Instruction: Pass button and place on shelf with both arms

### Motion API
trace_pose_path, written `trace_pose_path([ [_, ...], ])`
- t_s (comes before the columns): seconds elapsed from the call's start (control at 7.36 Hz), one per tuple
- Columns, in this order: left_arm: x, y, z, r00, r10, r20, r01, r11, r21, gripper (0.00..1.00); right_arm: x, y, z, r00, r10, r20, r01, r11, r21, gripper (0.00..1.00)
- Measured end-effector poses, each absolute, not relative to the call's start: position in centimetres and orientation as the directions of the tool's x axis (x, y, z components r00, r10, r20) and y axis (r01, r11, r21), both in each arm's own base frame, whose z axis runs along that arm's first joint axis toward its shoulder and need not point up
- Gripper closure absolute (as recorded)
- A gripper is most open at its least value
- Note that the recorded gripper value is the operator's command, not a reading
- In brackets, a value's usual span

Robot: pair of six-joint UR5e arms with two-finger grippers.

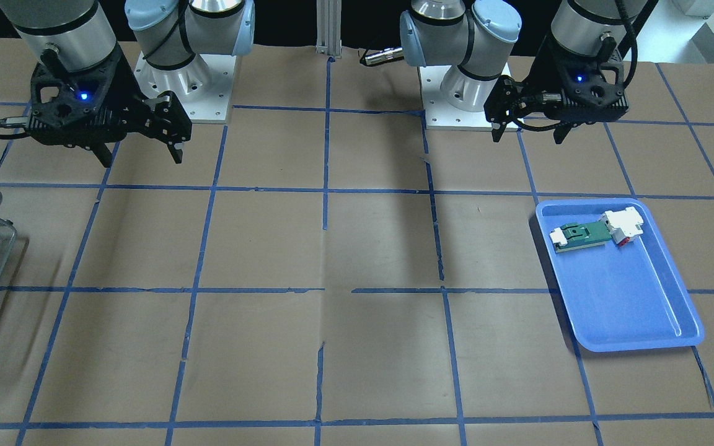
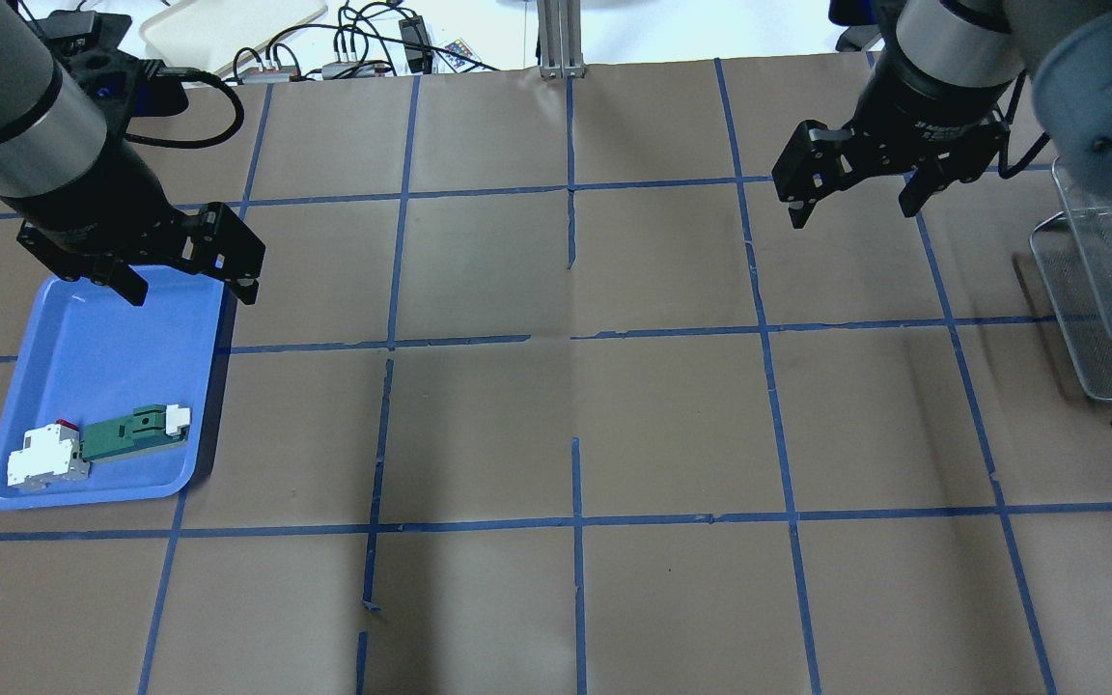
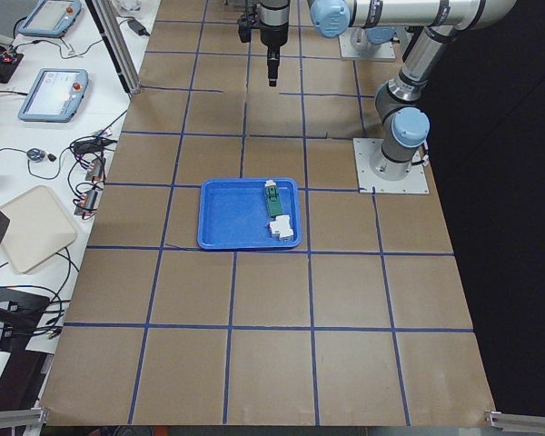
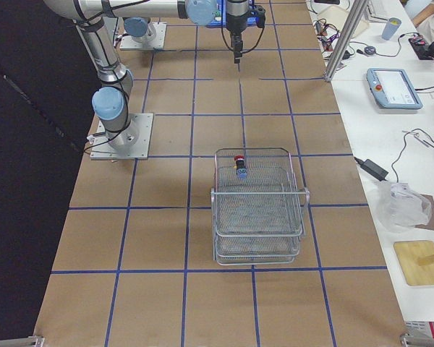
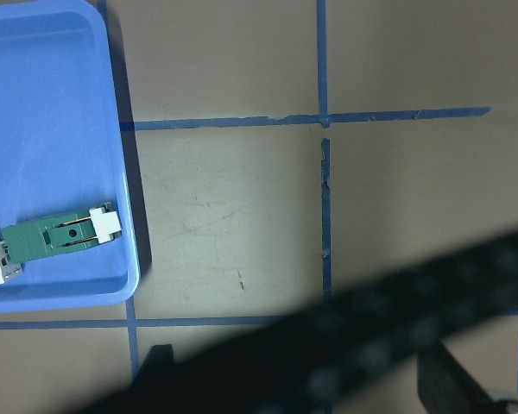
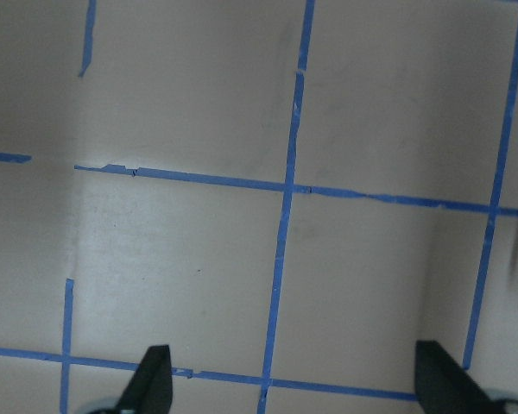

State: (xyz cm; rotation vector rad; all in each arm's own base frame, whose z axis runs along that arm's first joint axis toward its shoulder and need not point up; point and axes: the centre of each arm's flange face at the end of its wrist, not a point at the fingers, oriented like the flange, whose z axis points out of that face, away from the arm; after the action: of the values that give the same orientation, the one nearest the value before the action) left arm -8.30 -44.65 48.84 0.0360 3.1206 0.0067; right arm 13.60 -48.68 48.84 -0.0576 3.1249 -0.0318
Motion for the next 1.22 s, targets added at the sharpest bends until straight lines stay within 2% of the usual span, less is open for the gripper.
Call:
trace_pose_path([
  [0.41, -8.3, -44.6, 48.8, -1.0, 0.024, -0.02, 0.024, 1.0, 0.005, 0.0, 14.6, -46.7, 50.7, -0.999, 0.033, -0.029, 0.033, 0.999, -0.023, 0.0],
  [1.22, -8.3, -44.6, 48.8, -1.0, 0.024, -0.018, 0.024, 1.0, 0.004, 0.0, 14.5, -46.2, 50.8, -0.994, 0.106, -0.024, 0.107, 0.994, -0.027, 0.0],
])
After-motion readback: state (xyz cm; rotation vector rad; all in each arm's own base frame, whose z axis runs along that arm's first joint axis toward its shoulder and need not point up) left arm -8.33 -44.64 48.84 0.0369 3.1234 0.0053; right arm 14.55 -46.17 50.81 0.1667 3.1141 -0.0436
